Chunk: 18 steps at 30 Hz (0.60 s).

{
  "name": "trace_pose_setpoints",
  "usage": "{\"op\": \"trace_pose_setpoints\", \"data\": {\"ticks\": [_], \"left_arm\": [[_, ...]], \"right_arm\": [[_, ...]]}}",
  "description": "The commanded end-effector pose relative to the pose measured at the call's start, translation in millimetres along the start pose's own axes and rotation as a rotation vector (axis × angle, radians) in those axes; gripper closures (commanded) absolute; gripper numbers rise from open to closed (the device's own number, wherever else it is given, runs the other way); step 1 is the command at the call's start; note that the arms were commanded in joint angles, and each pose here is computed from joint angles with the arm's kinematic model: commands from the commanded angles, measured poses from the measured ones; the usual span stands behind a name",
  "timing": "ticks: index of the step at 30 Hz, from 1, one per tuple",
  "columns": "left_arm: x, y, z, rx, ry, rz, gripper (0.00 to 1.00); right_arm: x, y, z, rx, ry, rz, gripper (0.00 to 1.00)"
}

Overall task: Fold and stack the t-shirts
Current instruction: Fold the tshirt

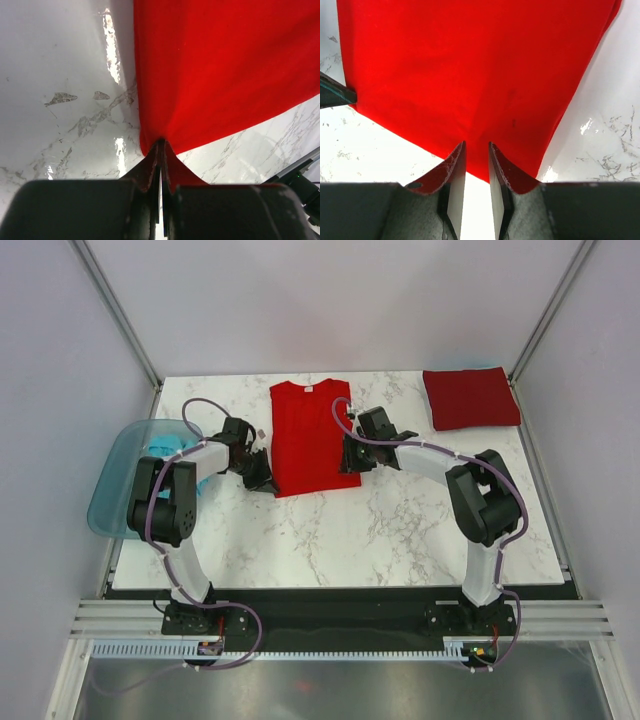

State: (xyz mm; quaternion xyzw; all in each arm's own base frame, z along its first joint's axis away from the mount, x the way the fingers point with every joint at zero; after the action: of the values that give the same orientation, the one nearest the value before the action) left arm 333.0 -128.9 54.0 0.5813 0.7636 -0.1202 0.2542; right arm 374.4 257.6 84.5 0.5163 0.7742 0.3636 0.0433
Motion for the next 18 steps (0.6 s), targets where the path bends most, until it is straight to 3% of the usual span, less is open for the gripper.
{"op": "trace_pose_setpoints", "data": {"ticks": [1, 4, 8, 11, 18], "left_arm": [[-4.2, 8.6, -11.3, -0.061, 0.022, 0.0, 0.98], [-17.3, 14.3, -30.5, -0.095, 0.009, 0.028, 0.9], [-35.4, 25.0, -53.9, -0.142, -0.025, 0.067, 0.72], [-38.3, 23.0, -57.5, -0.143, -0.043, 0.081, 0.71], [-23.4, 5.9, -27.4, -0.02, -0.06, 0.061, 0.77]], "right_arm": [[-0.3, 17.6, -4.7, -0.046, -0.009, -0.006, 0.68], [1.1, 22.0, -11.2, -0.058, -0.005, -0.006, 0.68], [2.4, 23.2, -19.3, -0.057, -0.005, -0.006, 0.66], [-0.3, 19.3, -24.6, -0.046, -0.015, 0.007, 0.66], [-12.7, 8.3, -14.6, -0.011, -0.03, 0.025, 0.66]]}}
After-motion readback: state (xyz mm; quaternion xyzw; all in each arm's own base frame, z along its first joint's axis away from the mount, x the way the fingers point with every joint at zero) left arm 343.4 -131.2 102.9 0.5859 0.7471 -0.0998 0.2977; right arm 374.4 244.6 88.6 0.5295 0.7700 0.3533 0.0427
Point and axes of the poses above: each gripper's point midway between its finger pads, its own z axis out along the fingers, its own x axis along the line the jaws close on, y = z × x, the point moved 4 cm from there along -z, back along the fingers, and after that the axes turned 8 degrees about -z, right-handed, at the moved point
